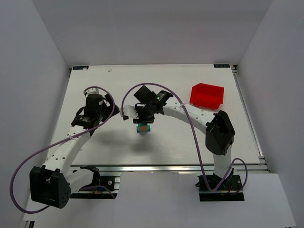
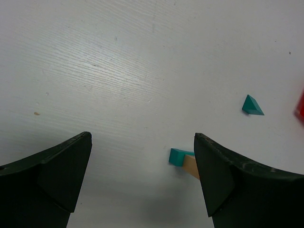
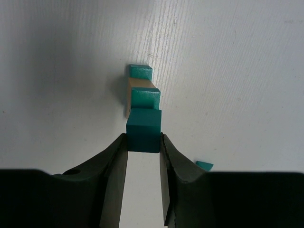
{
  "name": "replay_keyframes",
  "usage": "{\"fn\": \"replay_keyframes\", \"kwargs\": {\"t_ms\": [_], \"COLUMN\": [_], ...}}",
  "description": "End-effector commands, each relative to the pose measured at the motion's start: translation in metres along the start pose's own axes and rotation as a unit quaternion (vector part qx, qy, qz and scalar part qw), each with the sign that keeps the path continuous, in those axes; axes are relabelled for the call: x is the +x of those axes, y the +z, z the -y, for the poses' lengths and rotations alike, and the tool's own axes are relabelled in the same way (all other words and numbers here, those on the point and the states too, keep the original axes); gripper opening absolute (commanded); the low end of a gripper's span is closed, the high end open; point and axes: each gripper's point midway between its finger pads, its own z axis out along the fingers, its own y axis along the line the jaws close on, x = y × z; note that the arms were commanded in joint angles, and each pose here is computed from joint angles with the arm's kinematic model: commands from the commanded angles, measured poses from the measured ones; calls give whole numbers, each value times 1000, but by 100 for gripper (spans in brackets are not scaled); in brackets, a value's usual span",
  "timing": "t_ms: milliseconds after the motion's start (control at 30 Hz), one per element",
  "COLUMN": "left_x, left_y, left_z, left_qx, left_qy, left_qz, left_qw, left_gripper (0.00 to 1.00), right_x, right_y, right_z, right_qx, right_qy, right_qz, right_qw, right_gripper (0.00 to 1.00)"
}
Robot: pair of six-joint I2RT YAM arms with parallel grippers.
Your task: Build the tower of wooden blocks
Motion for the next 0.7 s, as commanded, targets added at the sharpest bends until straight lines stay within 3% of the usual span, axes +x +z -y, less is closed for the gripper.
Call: {"fn": "replay_keyframes", "kwargs": {"t_ms": [0, 667], "left_x": [-2, -1], "left_y": [-1, -3], "left_z": [-1, 0], "left_qx": [3, 4], "left_qy": [0, 1], "left_qz": [4, 3], "left_qw": [1000, 1000], "left_gripper": [98, 98], "right_x": [2, 1], "right_y": [2, 4], "right_z": [0, -2], "right_qx": [-3, -8], "right_qy": [-4, -2], "right_qz": [-3, 1], "right_qw": [1000, 1000], "right_gripper": [35, 40]}}
